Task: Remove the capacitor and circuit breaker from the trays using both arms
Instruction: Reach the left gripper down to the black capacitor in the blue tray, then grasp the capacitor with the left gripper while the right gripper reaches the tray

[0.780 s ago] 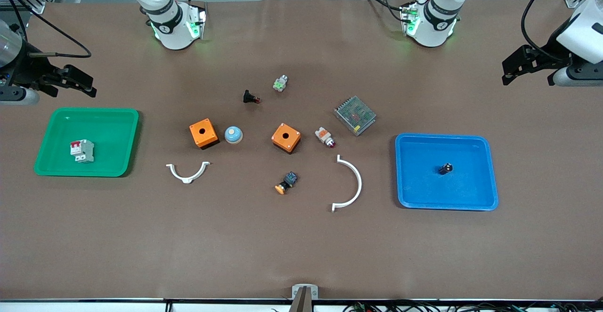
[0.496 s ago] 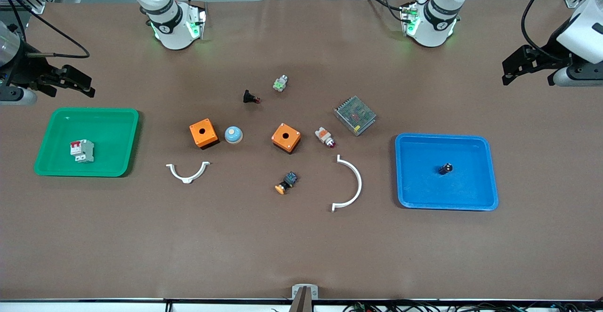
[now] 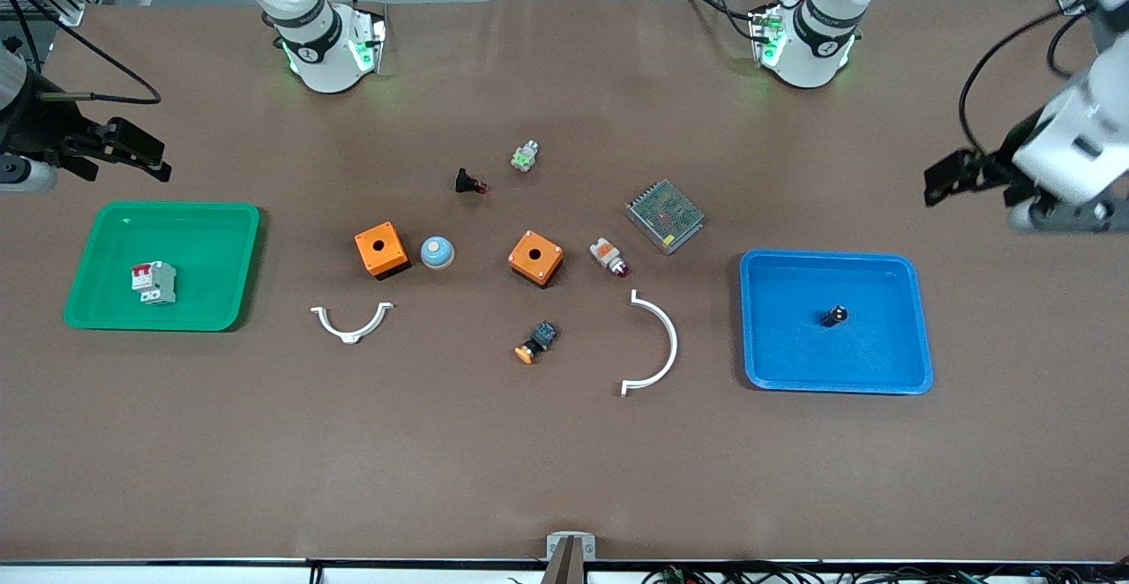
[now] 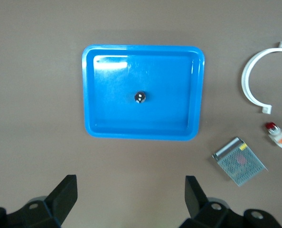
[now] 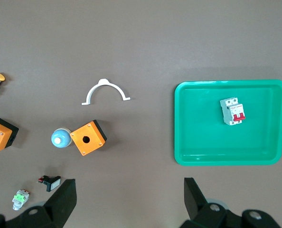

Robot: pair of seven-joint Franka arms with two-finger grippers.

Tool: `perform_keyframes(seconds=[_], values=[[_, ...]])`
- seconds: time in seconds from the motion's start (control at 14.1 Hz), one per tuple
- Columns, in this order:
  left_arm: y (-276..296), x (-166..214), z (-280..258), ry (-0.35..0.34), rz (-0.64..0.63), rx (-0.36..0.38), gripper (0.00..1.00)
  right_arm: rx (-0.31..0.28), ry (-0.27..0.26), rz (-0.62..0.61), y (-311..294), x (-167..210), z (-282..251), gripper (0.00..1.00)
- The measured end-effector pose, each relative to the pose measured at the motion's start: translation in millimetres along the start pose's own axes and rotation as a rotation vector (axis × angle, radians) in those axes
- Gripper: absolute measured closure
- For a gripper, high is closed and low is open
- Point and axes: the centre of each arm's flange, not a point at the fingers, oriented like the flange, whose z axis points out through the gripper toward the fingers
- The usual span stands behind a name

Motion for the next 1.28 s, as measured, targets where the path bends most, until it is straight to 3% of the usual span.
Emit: perform_keyframes(seconds=[0.21,0.5,0.71,0.92,1.13,1.28], values=[[-10,32,87,0.025,-0.015,-0.003,0.0,0.0,0.003,0.0,0,0,-2,0.0],[-9,30,197,0.049,-0.013,-0.011,0.01,-0.002,-0.028,0.011,6,-1,3,0.0],[-8,25,261,0.068,-0.011,-0.02,0.11,-0.009,-0.065,0.064,38,4,20,0.0],[-12,22,316,0.078,-0.02,-0.03,0.34,-0.029,-0.133,0.08,99,8,58,0.0],[-19,26,343,0.09,-0.034,-0.037,0.36,-0.052,-0.171,0.069,147,3,107,0.0],[-18,27,356,0.096,-0.033,-0.04,0.39,-0.059,-0.168,0.033,170,-4,145,0.0]])
